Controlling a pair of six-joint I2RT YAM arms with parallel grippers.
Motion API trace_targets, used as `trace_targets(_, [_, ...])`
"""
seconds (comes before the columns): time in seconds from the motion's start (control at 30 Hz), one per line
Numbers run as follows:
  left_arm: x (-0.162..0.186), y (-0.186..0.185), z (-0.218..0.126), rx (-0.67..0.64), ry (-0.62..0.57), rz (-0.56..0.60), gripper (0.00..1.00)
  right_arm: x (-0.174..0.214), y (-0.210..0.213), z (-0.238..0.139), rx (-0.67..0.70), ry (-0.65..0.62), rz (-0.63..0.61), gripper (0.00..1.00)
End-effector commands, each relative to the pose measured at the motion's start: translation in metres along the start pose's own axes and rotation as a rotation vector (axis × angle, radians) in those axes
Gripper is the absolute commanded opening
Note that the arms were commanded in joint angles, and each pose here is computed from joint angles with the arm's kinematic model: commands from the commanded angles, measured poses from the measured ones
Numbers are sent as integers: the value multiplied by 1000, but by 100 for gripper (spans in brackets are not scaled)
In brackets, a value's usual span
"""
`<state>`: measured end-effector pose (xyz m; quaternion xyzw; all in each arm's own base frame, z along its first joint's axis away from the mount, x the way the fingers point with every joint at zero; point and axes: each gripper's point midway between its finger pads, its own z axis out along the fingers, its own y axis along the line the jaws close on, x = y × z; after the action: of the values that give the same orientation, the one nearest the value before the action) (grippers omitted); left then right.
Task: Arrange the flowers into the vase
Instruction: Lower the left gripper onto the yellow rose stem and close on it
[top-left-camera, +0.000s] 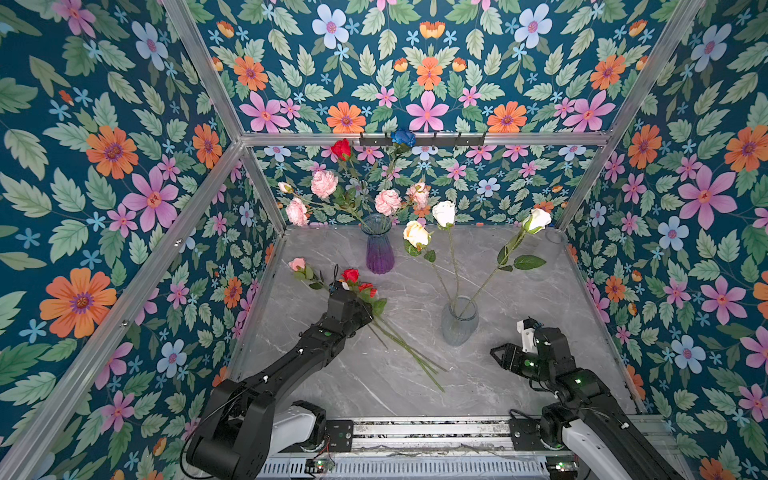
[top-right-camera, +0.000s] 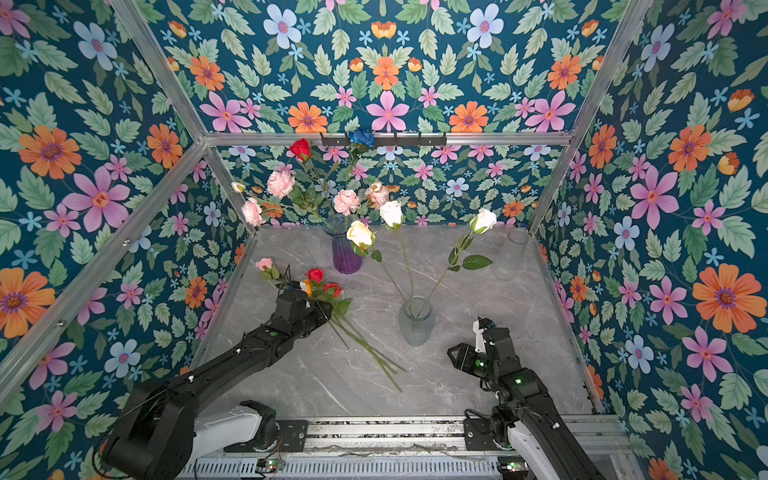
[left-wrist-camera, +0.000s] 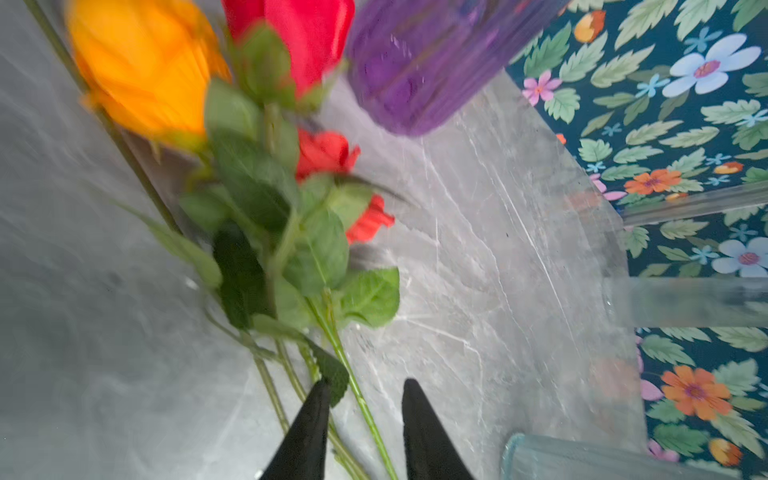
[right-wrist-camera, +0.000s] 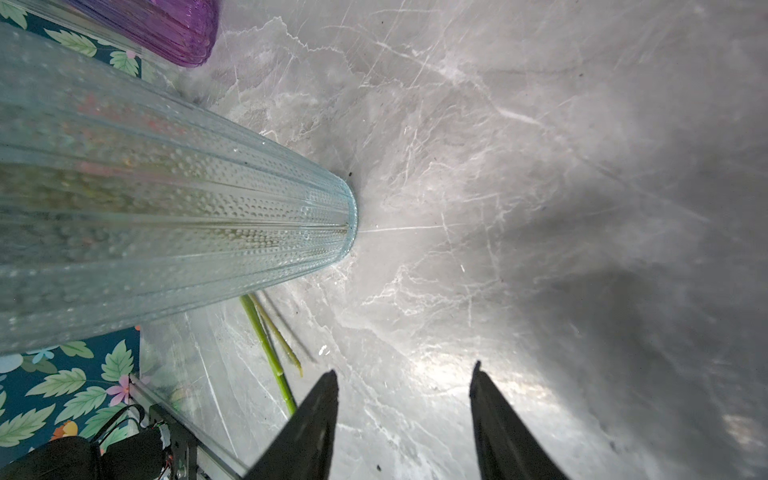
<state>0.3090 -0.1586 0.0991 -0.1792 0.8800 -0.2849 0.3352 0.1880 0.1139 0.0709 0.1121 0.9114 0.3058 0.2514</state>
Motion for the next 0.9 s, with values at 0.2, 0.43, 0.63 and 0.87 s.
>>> trace_targets(0.2, [24,-26,17,41,58,-136,38,-4,3,-1,-8,-17,-9,53])
trace_targets(0.43, [35,-5,28,-89,105,-166,35,-5,3,-1,-9,-21,-10,53])
trace_targets(0.63, [45,2,36,-150,142,-163,35,-5,4,-1,-12,-22,-11,53])
trace_targets(0.87, [52,7,49,-168,166,-162,31,-4,3,-1,-11,-17,-11,53])
